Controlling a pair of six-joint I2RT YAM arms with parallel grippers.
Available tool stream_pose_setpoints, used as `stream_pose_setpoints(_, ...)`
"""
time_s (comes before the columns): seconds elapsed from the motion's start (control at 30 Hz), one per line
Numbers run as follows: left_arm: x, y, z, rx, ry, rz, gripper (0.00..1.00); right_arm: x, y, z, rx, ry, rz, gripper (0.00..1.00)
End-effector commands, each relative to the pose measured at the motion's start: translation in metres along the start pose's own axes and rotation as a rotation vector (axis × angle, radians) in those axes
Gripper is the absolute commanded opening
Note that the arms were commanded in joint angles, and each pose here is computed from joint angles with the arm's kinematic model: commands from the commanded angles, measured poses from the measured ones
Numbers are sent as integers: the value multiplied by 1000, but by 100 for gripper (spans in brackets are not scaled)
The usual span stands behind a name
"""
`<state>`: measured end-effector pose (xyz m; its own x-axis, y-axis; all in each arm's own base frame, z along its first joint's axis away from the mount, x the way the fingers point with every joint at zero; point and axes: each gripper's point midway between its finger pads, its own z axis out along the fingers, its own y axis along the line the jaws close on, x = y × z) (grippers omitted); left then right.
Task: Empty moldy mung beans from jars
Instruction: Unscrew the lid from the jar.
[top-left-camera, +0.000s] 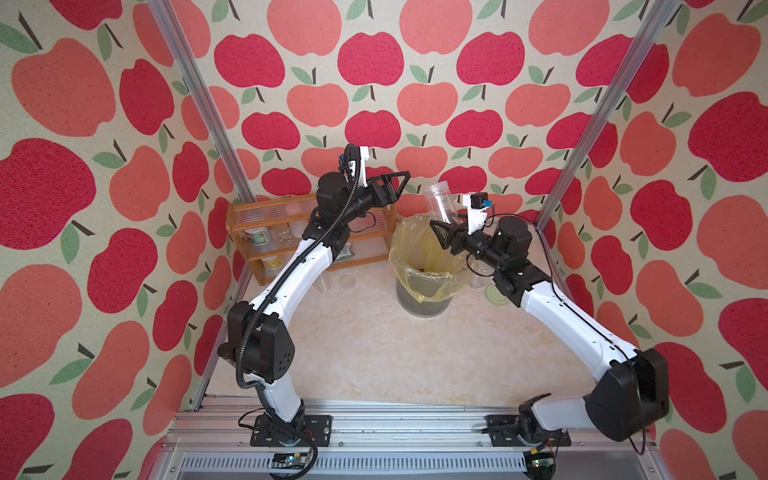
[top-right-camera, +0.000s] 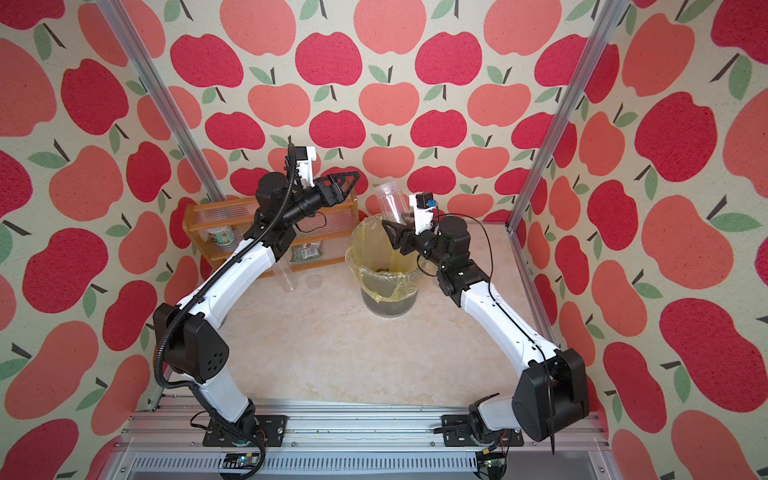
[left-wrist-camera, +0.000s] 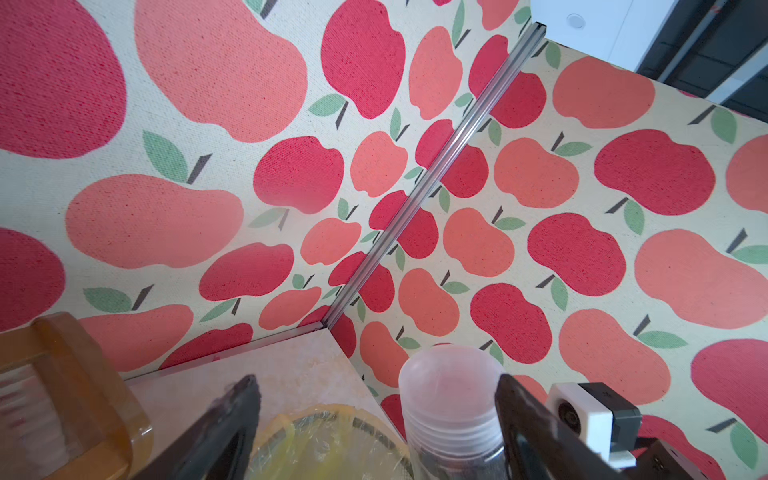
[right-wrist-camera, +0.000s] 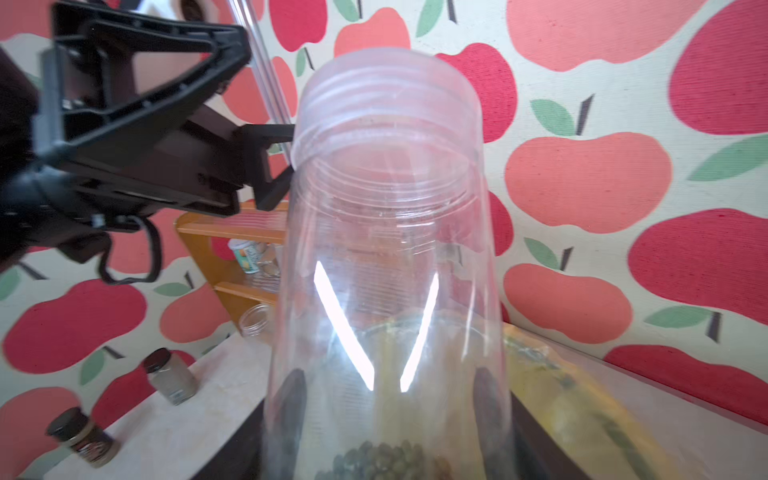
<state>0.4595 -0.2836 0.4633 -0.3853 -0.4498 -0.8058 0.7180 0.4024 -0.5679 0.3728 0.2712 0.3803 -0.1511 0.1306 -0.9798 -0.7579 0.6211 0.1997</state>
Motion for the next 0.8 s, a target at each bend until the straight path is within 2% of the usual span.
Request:
stream_pose_setpoints(0.0,-6,-55,2,257,4,53,89,-23,44,-8,-241,-70,8,35)
stream_pose_setpoints(0.3,24,-87,22,374,103,89,89,-25,48,-5,-280,-103,9,35)
stream_pose_setpoints(0.77,25,-81,29,335,116,61,79,-29,41,-3,-234,-115,0,35)
